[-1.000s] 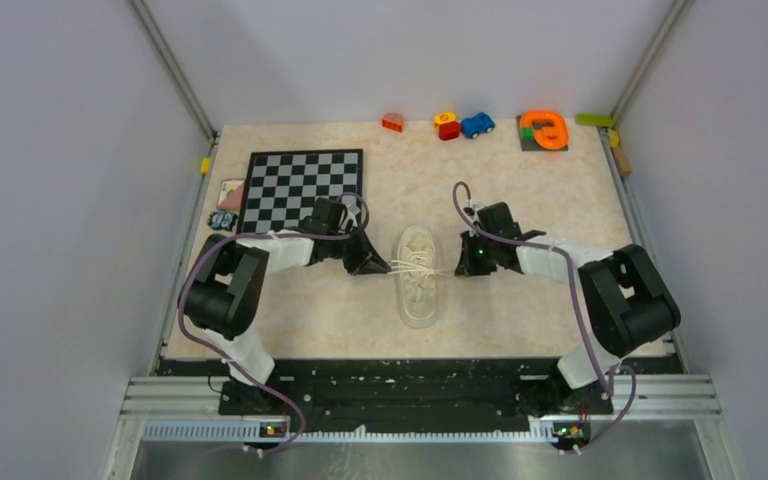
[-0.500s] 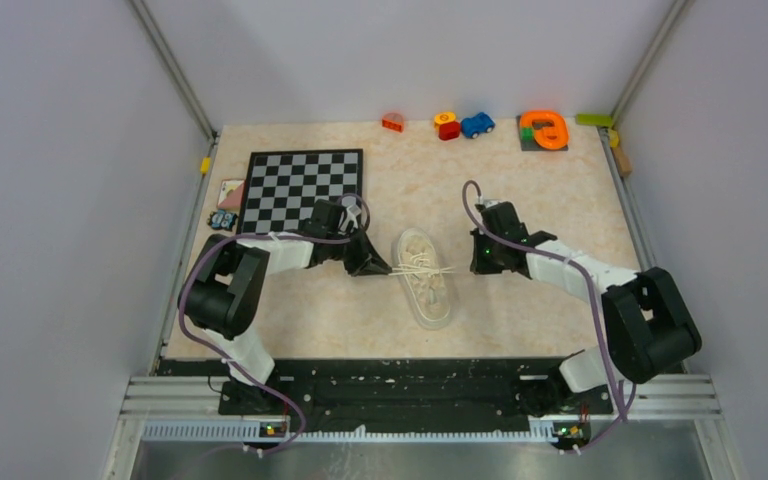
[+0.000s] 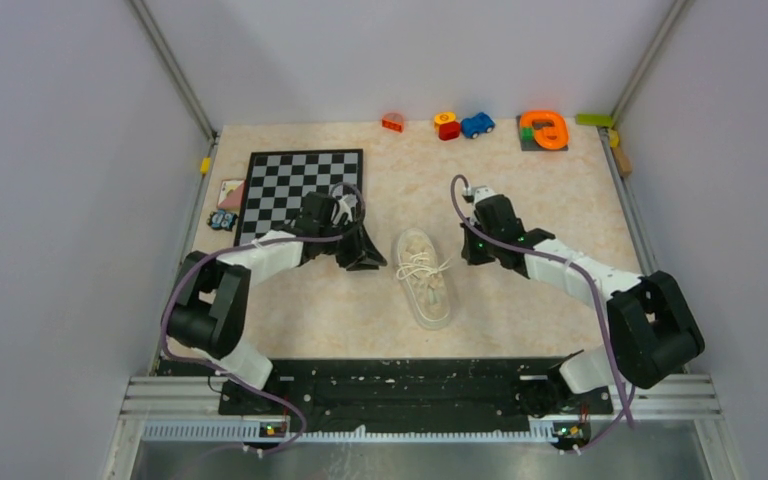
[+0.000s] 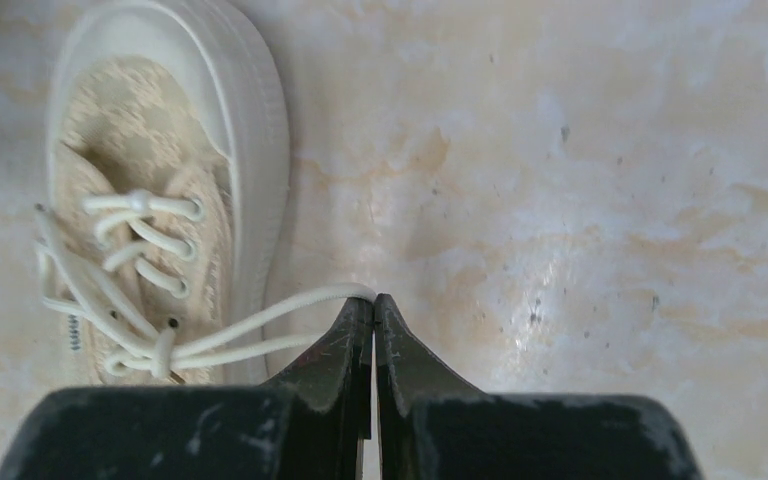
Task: Tie the shoes
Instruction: Tie the shoelace on the shoe.
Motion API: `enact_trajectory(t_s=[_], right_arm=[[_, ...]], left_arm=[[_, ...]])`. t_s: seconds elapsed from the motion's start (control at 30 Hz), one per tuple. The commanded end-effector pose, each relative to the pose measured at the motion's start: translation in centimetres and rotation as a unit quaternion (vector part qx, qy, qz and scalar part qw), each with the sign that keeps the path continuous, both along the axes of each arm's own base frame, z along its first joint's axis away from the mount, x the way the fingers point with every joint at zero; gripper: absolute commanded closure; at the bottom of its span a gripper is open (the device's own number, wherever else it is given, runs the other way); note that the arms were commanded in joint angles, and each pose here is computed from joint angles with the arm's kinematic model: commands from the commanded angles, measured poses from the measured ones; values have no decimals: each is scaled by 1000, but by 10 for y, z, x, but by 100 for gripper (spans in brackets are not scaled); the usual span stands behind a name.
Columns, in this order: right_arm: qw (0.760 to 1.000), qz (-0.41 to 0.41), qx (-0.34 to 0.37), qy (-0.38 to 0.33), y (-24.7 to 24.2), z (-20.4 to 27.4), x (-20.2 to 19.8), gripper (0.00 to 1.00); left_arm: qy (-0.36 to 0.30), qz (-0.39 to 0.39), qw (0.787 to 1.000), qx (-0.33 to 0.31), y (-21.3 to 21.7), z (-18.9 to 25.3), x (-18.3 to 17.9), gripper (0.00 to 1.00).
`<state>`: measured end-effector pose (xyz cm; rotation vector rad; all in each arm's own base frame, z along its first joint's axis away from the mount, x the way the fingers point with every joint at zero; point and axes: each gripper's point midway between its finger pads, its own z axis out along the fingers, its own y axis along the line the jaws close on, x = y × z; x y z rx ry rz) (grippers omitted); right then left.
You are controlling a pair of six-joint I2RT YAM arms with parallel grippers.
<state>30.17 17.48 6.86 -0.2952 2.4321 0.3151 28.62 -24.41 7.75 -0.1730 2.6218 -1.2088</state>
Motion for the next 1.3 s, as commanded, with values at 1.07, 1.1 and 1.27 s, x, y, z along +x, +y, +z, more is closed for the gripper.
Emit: enact_trajectory(t_s=[1.07,1.1,1.27], right_arm=[[965,97,232,-75,34,90,-47,60],[963,101,237,-80,34,88,-49,60],[952,113,260,-111,38,84,-54,62]], left_arm=[[-388,-418,818,-70,-110,56,-1,43],[-383,-422,819,-72,-112,54,0,44],[-371,-436,815,-94,-121,53,-3,48]])
